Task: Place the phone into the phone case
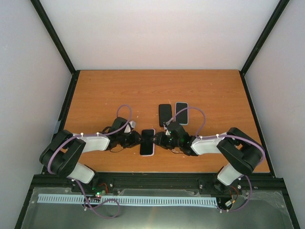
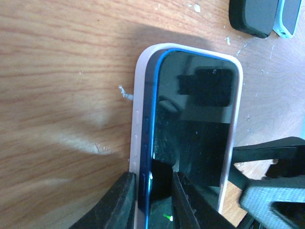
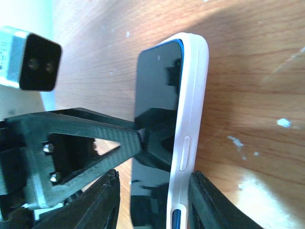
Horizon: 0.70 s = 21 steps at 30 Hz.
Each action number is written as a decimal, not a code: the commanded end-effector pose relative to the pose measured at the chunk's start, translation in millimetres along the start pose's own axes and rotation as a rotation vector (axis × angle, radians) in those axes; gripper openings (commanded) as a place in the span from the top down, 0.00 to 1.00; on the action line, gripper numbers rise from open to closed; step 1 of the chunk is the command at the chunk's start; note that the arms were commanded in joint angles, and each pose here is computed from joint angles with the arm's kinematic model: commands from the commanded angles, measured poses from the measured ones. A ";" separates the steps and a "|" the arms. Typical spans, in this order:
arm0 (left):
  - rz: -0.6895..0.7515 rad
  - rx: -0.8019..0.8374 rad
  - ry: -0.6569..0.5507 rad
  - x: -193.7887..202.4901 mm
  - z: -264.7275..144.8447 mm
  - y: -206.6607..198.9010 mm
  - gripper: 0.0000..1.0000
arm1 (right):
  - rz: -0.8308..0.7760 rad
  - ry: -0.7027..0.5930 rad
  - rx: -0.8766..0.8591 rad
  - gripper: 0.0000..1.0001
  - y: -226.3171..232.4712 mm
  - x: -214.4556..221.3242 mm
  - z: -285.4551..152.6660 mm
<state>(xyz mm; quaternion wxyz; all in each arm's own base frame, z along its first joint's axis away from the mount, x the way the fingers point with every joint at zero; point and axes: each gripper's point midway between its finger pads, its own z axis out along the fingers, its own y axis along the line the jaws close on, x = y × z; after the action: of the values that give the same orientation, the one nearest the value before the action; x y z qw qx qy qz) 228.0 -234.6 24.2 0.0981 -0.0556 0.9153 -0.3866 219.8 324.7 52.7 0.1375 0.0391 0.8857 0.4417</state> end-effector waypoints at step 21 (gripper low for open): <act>0.018 0.083 0.058 19.4 -6.4 -15.7 0.70 | -0.037 0.055 -0.287 0.65 65.7 2.2 6.2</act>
<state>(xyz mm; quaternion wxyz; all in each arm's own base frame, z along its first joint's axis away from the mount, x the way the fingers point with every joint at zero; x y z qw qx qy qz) 224.3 -227.4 26.0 0.1063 -0.0646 0.9148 -0.3844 225.2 333.6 57.1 0.1316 0.0574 0.8620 0.4861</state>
